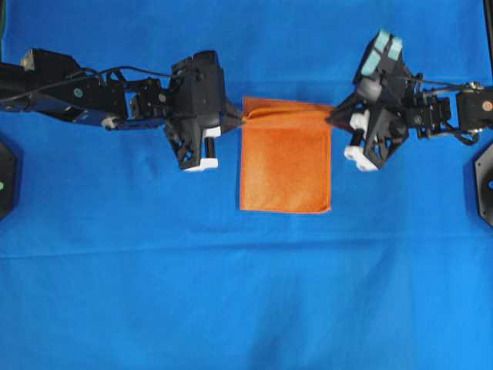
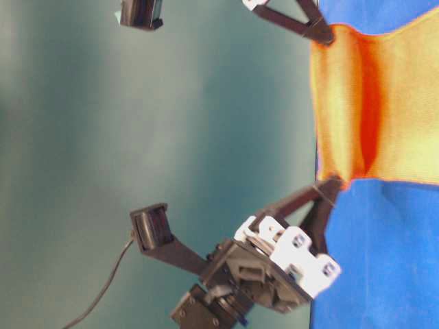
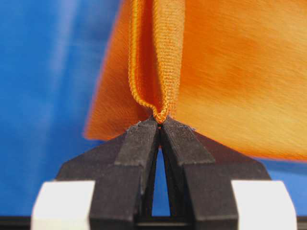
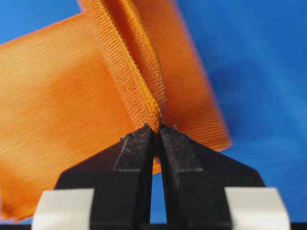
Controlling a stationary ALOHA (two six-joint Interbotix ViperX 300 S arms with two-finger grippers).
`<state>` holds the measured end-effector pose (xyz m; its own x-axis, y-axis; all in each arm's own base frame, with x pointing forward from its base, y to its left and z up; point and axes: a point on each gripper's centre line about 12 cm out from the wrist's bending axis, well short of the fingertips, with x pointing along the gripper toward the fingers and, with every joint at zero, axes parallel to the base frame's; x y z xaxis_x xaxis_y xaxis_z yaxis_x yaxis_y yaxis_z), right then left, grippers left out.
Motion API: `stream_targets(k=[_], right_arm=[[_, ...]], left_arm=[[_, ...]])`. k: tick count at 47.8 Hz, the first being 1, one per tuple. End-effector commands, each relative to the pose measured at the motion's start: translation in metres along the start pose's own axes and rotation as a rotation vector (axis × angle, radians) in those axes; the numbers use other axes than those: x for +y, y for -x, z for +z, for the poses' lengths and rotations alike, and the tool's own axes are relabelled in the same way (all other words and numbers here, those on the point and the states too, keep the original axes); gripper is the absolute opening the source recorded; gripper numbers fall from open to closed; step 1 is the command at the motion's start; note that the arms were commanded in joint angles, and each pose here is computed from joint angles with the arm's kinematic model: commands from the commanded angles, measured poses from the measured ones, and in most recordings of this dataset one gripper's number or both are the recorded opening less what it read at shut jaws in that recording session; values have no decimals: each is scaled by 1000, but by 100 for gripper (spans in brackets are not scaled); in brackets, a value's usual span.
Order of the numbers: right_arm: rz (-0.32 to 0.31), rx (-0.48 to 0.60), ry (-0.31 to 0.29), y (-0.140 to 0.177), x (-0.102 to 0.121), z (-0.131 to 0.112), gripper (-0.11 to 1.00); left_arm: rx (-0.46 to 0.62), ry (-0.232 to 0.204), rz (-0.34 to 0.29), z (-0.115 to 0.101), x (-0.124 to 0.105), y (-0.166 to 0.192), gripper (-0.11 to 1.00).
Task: Fold the orange towel.
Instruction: 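Pull the held top edge down onto the bottom edge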
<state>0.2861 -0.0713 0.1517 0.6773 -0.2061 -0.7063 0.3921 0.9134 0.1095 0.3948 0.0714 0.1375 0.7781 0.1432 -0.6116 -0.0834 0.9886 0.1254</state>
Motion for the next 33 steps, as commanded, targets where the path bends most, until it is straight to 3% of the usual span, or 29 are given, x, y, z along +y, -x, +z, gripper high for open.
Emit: stream_targets(k=[1,21,33], right_arm=[[45,-3,6,5,16,-3,4],[117,114,8,-14,48,-36,4],[158,124,5,-22,59,-42,4]], left_arm=[[-30,-20,-30,10,-16,8,1],[27,-70,-131,-17,-69,-15,1],[34,-32,-136,-22,-73,-19,1]])
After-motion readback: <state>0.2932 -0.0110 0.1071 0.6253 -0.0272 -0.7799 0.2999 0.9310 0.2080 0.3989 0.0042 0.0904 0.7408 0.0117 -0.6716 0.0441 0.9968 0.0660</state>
